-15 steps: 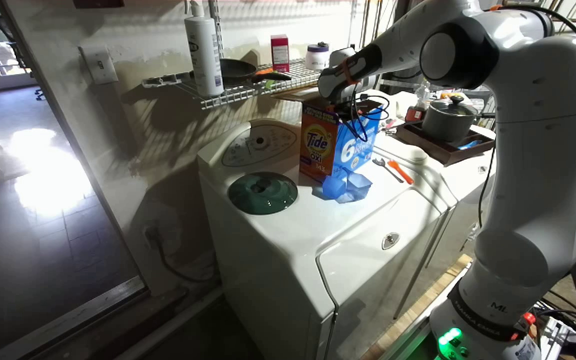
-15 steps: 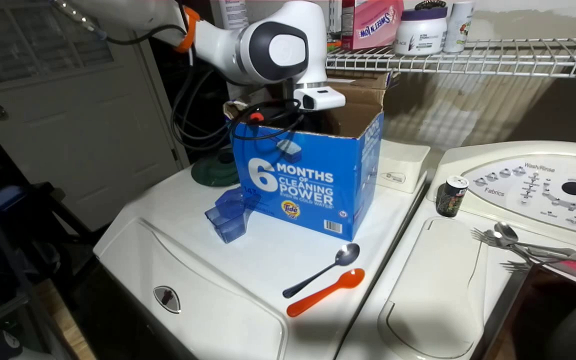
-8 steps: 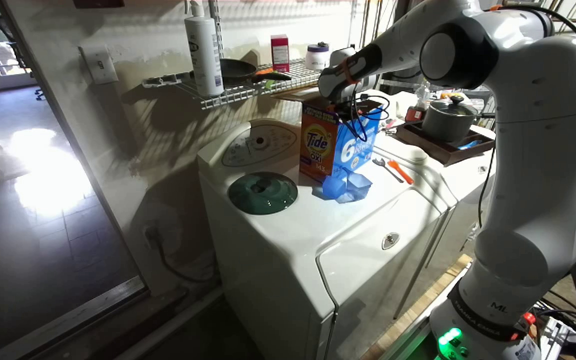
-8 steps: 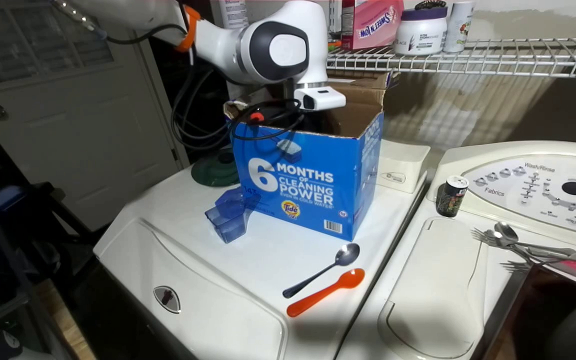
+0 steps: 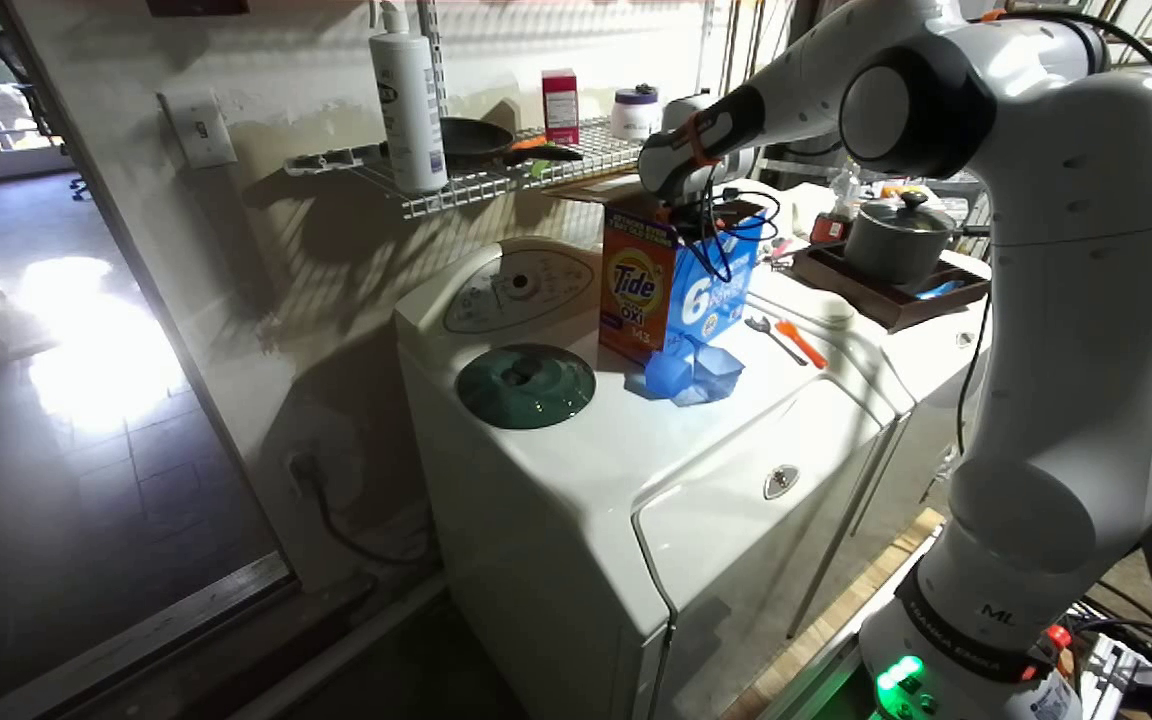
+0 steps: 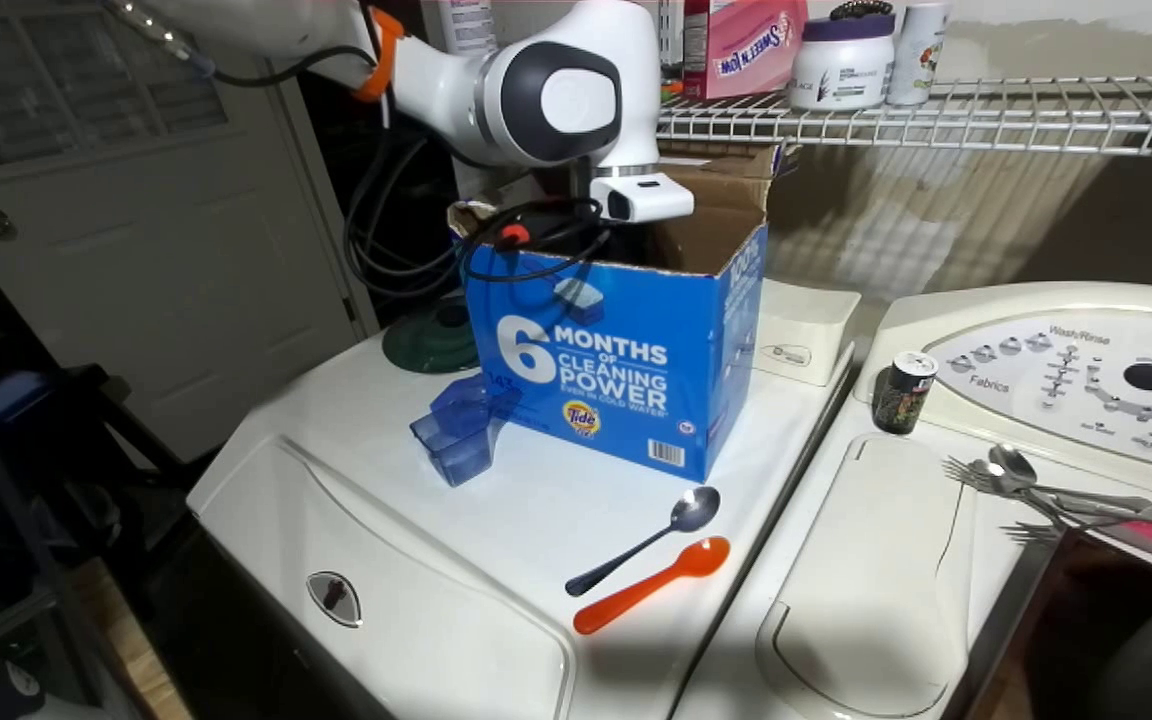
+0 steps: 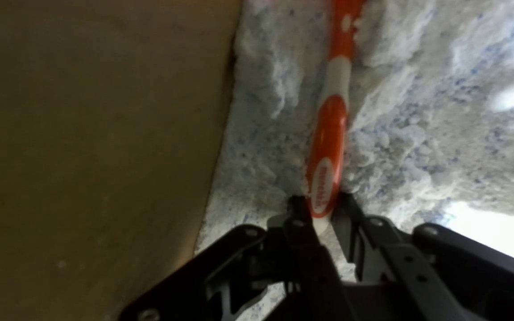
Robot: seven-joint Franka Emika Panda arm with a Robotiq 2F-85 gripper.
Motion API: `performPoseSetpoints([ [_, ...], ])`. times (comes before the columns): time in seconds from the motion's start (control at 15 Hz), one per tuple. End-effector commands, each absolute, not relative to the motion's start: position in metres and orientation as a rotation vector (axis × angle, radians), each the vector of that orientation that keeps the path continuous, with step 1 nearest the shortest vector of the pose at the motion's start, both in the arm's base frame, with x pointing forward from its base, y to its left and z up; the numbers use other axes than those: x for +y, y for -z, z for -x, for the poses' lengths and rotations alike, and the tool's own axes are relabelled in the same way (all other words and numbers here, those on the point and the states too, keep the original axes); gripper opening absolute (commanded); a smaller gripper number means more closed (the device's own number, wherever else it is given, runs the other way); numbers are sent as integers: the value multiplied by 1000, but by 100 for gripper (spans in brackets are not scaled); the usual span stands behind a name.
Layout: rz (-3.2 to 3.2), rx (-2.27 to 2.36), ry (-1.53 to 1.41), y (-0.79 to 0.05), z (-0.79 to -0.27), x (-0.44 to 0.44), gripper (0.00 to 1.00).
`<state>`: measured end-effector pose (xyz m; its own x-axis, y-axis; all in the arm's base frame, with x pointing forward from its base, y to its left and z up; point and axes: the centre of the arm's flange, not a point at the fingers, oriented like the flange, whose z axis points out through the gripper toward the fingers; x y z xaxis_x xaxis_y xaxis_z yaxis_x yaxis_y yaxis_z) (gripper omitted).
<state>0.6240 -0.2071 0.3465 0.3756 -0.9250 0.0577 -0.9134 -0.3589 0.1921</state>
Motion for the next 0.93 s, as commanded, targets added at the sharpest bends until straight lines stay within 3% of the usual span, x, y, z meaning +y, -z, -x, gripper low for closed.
performPoseSetpoints([
  [0.0, -2382, -1689, 46, -344, -630, -221, 5],
  [0.87, -2347, -1741, -113, -406, -637, -247, 5],
])
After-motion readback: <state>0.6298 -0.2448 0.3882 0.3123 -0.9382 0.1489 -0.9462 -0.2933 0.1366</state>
